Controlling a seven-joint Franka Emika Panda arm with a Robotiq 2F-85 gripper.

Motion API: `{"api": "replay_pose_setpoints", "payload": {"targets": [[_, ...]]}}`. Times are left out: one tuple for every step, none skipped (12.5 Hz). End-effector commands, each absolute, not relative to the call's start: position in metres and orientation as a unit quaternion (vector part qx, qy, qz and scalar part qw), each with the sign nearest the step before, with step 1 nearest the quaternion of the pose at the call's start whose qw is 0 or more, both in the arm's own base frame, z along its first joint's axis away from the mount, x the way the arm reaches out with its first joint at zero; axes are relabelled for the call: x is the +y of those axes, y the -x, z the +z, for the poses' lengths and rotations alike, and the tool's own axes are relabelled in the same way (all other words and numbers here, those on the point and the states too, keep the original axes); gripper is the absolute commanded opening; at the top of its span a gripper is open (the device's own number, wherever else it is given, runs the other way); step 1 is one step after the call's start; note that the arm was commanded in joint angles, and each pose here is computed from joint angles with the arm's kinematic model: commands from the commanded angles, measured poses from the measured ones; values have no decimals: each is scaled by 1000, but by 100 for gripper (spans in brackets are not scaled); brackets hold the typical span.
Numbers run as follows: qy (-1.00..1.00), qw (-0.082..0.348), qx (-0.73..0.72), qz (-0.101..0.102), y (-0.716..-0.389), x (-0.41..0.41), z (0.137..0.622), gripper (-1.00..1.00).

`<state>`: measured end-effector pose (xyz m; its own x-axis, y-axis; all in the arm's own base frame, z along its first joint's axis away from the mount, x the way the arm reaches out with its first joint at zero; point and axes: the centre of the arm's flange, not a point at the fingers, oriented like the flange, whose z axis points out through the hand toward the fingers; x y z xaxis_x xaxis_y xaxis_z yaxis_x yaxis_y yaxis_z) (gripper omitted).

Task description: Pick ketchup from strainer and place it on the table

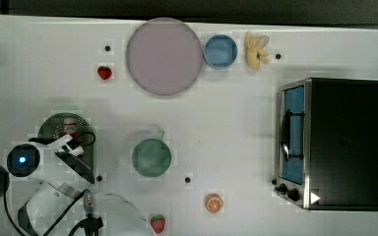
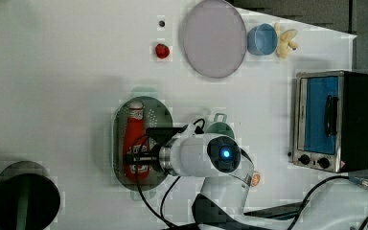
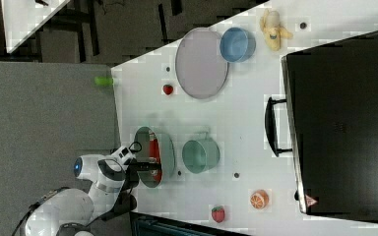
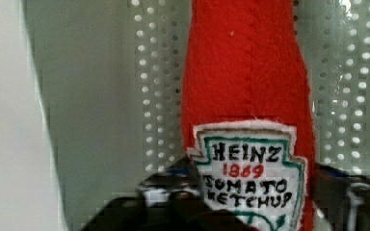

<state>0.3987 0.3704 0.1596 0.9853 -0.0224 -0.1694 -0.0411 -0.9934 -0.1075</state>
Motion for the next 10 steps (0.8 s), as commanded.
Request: {"api": "replay_pose_setpoints", "payload": {"targets": [[996,62,32,52,-407,382,183,18],[997,61,30,45,-408,383,193,18],[997,56,28,39,-407,385,206,18],[998,48,30,36,-407,386,222,18],[998,42,39,35,-408,388,241,18],[997,45,57,34,-412,391,264,18],[995,54,79,38,-416,394,287,18],[991,67,105,42,-422,396,309,18],[988,80,128,45,-431,397,332,18],[986,86,139,44,-442,394,352,18]]}}
